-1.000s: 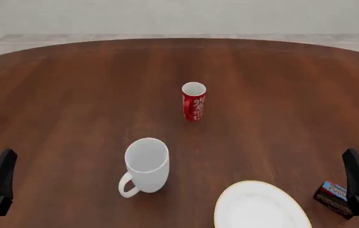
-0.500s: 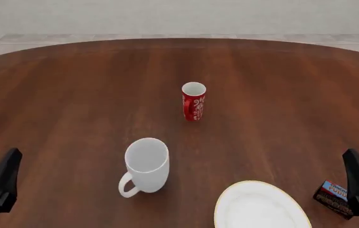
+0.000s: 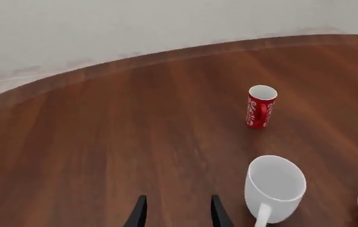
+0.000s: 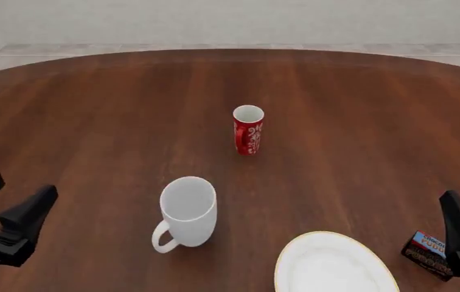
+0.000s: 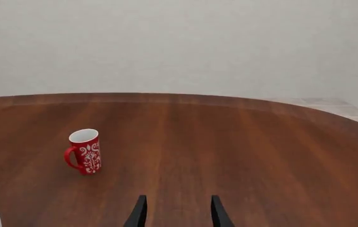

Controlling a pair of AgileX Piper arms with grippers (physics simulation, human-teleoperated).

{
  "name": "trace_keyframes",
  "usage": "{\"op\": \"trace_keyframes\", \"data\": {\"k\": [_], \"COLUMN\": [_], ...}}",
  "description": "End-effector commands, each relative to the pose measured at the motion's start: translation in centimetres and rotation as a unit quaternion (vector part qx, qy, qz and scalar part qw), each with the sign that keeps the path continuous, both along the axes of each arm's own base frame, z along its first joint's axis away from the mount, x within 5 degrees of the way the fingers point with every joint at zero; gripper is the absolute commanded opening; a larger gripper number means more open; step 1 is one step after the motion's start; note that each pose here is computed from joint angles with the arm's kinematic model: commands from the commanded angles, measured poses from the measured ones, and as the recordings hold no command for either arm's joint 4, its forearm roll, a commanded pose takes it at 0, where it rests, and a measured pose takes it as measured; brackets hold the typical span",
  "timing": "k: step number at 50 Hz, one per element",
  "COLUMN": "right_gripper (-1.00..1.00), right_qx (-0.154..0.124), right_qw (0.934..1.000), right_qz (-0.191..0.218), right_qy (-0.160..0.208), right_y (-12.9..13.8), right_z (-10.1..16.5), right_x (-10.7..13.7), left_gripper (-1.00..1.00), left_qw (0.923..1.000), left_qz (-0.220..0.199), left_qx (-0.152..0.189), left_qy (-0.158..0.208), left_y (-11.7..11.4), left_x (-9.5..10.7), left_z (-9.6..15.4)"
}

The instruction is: Put the white mug on the plate.

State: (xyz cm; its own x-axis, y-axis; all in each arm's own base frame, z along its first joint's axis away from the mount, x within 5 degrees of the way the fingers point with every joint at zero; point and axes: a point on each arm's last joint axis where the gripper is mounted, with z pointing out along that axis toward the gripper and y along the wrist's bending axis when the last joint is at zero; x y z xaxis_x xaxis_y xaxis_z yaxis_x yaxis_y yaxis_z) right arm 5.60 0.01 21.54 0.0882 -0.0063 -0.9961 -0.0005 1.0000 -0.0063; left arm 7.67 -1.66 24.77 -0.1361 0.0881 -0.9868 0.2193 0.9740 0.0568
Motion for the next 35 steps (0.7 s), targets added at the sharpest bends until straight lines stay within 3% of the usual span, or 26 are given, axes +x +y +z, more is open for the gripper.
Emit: {"op": "trace_keyframes", "data": {"k": [1,2,4,6,8,11,15,18,22,24,35], "right_gripper": [1.00,1.00,1.00,1.00,1.00,1.00,1.00,1.00,1.00,1.00,1.00], "right_qx": [-0.001,0.000,0.001,0.000,0.001,0.000,0.000,0.000,0.000,0.000,0.000], "right_qw": [1.0000,1.0000,1.0000,1.0000,1.0000,1.0000,1.0000,1.0000,1.0000,1.0000,1.0000], "right_qz": [0.000,0.000,0.000,0.000,0.000,0.000,0.000,0.000,0.000,0.000,0.000], "right_qy": [0.000,0.000,0.000,0.000,0.000,0.000,0.000,0.000,0.000,0.000,0.000], "right_y": [0.0,0.0,0.0,0.0,0.0,0.0,0.0,0.0,0.0,0.0,0.0], "right_z": [0.1,0.1,0.0,0.1,0.0,0.0,0.0,0.0,0.1,0.1,0.1], "right_x": [0.0,0.0,0.0,0.0,0.0,0.0,0.0,0.0,0.0,0.0,0.0], "left_gripper": [1.00,1.00,1.00,1.00,1.00,1.00,1.00,1.00,1.00,1.00,1.00], "left_qw": [0.9966,0.9953,0.9953,0.9949,0.9943,0.9928,0.9907,0.9886,0.9856,0.9855,0.9780], "left_qz": [-0.048,-0.053,-0.056,-0.059,-0.063,-0.073,-0.087,-0.095,-0.109,-0.109,-0.137], "left_qx": [0.038,0.039,0.048,0.052,0.045,0.058,0.059,0.065,0.066,0.066,0.069], "left_qy": [0.055,0.072,0.064,0.063,0.073,0.076,0.087,0.097,0.112,0.112,0.141], "left_y": [-0.9,-1.1,-1.1,-1.0,-1.2,-1.1,-1.4,-1.8,-2.3,-2.4,-3.7], "left_x": [0.7,1.0,0.8,0.5,0.6,0.2,0.2,0.8,1.2,1.5,2.5], "left_z": [2.2,1.7,2.8,1.7,3.0,1.6,1.7,3.4,2.4,4.0,3.3]}}
